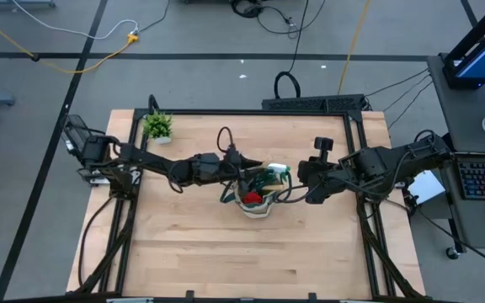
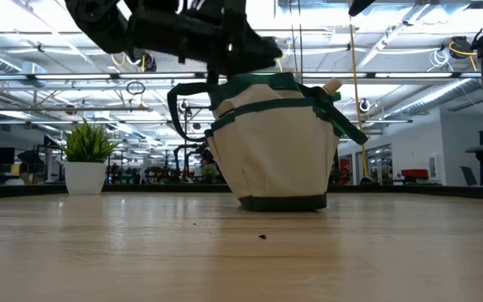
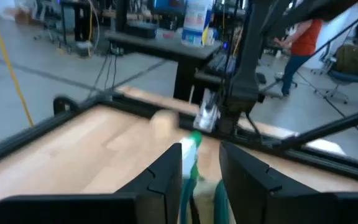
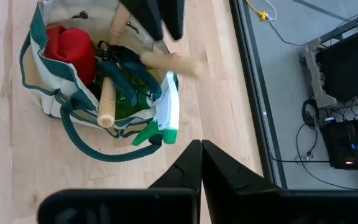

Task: Pick & Place Garden tools in Gardening bag
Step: Put the light brown trowel into the light brown gardening bag

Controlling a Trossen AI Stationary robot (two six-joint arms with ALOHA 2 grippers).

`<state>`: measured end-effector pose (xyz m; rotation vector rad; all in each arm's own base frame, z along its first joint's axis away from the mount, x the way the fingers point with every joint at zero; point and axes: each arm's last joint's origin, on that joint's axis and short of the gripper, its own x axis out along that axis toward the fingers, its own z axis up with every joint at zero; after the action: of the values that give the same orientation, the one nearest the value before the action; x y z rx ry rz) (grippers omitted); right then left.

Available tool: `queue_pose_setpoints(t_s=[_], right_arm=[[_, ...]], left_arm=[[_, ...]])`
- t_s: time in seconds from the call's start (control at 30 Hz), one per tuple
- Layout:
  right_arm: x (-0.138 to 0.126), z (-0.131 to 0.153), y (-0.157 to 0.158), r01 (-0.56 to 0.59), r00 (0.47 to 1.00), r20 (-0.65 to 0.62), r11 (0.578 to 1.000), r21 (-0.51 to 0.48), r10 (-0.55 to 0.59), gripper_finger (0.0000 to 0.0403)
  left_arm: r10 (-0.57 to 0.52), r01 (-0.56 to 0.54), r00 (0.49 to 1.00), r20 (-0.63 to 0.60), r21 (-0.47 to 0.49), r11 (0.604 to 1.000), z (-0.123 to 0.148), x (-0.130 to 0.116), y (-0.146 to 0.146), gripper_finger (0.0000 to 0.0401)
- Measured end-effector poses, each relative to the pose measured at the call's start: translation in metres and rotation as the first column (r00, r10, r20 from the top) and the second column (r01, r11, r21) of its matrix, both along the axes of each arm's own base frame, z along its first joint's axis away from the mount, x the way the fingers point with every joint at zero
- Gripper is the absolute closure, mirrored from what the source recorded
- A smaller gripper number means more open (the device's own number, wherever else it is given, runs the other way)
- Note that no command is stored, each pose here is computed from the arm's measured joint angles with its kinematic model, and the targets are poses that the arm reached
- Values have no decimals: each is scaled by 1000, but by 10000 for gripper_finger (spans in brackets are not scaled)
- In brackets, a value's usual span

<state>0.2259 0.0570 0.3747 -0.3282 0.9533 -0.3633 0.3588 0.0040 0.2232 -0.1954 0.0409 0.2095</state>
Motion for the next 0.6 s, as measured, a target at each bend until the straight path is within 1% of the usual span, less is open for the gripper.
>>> queue_pose_setpoints(t_s=[0.17, 0.27, 0.37, 0.43, 0.6], right_arm=[[0, 0, 0, 0, 1000, 0, 1000, 0, 0, 403], [0, 0, 0, -4, 1000, -2, 1000, -2, 4, 403], [0, 0, 0, -4, 1000, -1, 1000, -2, 4, 403], [0, 0, 0, -4, 1000, -1, 1000, -2, 4, 403], [0, 0, 0, -4, 1000, -2, 1000, -2, 4, 403]], left_arm=[[14, -15, 999, 45, 36, 999, 16, -5, -3, 289], [14, -16, 998, 59, 44, 999, 22, -4, -3, 289], [15, -18, 997, 71, 52, 999, 34, 0, -3, 288], [18, -21, 999, 44, 67, 998, 41, 5, -1, 288], [45, -34, 995, -89, 122, 992, 63, 17, 11, 288]])
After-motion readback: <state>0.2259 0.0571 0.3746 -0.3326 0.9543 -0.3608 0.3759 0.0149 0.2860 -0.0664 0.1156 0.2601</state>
